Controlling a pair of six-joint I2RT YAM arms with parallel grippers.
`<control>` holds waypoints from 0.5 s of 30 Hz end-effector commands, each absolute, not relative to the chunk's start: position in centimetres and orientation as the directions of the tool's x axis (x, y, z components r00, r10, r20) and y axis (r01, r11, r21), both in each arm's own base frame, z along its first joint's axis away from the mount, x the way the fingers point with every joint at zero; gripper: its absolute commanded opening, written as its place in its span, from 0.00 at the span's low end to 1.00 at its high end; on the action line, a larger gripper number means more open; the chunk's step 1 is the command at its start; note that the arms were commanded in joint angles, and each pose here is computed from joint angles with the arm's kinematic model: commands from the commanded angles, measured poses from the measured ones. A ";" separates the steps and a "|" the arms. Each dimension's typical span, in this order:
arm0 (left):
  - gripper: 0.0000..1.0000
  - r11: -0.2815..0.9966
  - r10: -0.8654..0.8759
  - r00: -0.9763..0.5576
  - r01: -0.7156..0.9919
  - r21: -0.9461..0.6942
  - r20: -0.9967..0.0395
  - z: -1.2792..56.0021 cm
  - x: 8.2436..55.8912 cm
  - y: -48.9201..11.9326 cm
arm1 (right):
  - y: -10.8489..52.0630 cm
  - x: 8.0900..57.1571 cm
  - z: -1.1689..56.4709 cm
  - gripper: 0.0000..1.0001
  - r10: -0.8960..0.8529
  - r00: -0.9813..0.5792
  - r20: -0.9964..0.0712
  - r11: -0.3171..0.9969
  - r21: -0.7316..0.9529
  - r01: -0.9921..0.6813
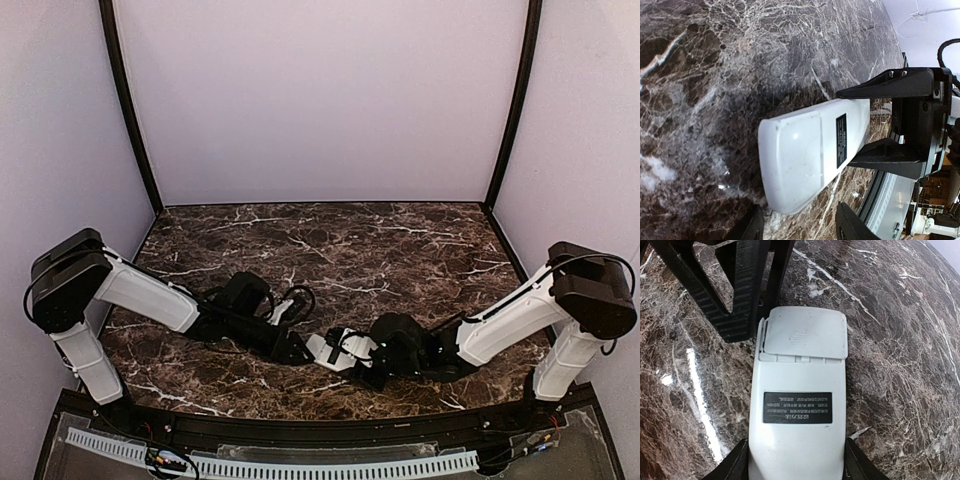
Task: Load the batteries into the remote control
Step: Load the battery cover onto the remote control without the battery cover.
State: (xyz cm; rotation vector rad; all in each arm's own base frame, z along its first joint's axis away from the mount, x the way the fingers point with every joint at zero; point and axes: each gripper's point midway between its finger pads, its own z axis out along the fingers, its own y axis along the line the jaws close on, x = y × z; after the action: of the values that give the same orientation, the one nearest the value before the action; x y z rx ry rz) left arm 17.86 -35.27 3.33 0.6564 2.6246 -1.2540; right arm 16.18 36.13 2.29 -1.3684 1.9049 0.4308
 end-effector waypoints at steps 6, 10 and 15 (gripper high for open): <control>0.53 0.509 0.306 -0.875 0.483 -0.713 -0.375 5.5 18.9 -33.9 | 35.5 15.3 1.5 0.00 -0.711 -0.082 -0.699 0.307 -0.203 -0.930; 0.53 0.510 0.281 -0.858 0.512 -0.691 -0.429 6.4 20.6 -33.4 | 35.7 14.8 1.7 0.00 -0.706 -0.072 -0.705 0.283 -0.187 -0.941; 0.48 0.468 0.273 -0.860 0.510 -0.722 -0.431 6.9 21.4 -34.6 | 36.0 14.3 1.9 0.00 -0.694 -0.061 -0.717 0.260 -0.171 -0.950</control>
State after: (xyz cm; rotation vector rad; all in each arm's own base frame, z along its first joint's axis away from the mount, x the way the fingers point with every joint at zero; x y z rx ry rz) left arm 21.13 -33.50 5.79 0.6205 2.5203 -1.2787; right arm 15.57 36.25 2.37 -1.4430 1.8359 0.4259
